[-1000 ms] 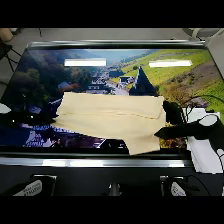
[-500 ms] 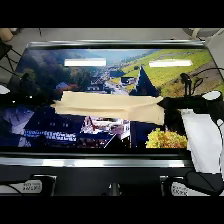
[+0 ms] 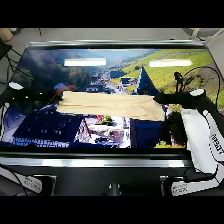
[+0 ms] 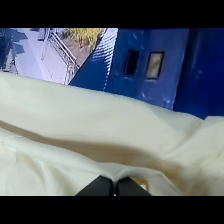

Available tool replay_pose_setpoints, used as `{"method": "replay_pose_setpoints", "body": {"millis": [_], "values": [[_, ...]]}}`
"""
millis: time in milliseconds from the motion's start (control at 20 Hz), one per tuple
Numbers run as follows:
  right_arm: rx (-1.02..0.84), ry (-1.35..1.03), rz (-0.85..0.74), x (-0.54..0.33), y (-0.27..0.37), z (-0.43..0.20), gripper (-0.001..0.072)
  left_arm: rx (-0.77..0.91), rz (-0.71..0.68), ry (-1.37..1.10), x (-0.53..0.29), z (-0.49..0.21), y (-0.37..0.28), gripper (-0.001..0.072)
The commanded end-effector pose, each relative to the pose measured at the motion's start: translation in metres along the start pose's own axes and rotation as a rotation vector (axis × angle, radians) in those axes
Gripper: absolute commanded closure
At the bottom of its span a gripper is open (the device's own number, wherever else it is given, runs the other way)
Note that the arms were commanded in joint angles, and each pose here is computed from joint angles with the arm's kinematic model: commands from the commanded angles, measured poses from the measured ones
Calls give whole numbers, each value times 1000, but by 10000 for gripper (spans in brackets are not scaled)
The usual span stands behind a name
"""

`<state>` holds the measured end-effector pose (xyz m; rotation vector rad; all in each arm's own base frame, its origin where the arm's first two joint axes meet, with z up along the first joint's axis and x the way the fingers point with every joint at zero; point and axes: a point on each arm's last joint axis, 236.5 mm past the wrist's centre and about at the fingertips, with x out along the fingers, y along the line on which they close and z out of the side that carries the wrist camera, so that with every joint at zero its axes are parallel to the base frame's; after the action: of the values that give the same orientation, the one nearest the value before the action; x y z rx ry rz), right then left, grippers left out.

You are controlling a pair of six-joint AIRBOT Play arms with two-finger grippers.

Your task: Fold the shirts.

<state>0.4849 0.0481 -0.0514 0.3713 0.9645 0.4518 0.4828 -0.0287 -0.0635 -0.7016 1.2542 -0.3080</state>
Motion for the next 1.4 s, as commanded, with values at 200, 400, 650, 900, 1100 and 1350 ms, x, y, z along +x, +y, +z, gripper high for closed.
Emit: {"method": "replay_pose_setpoints", "body": {"millis": [200,400,650,900,1100,1350], "values": [[-25,61,10,8,1,-16,694,61,-9,-87,-3,35,-8,683],[-32,49,8,4,3,-11,694,74,-35,-144,-8,55,-24,683],[7,67,22,4,7,-15,694,-37,-23,-114,28,52,0,677],[-15,53,0,-11,0,-10,17,-51,-44,-119,7,58,-6,0],[-2,163,-100,-48,-40,-37,4,6,-52,-228,-54,78,-27,1],[68,274,-48,-27,-41,-69,-4,119,-88,-234,-88,61,-89,4]]}}
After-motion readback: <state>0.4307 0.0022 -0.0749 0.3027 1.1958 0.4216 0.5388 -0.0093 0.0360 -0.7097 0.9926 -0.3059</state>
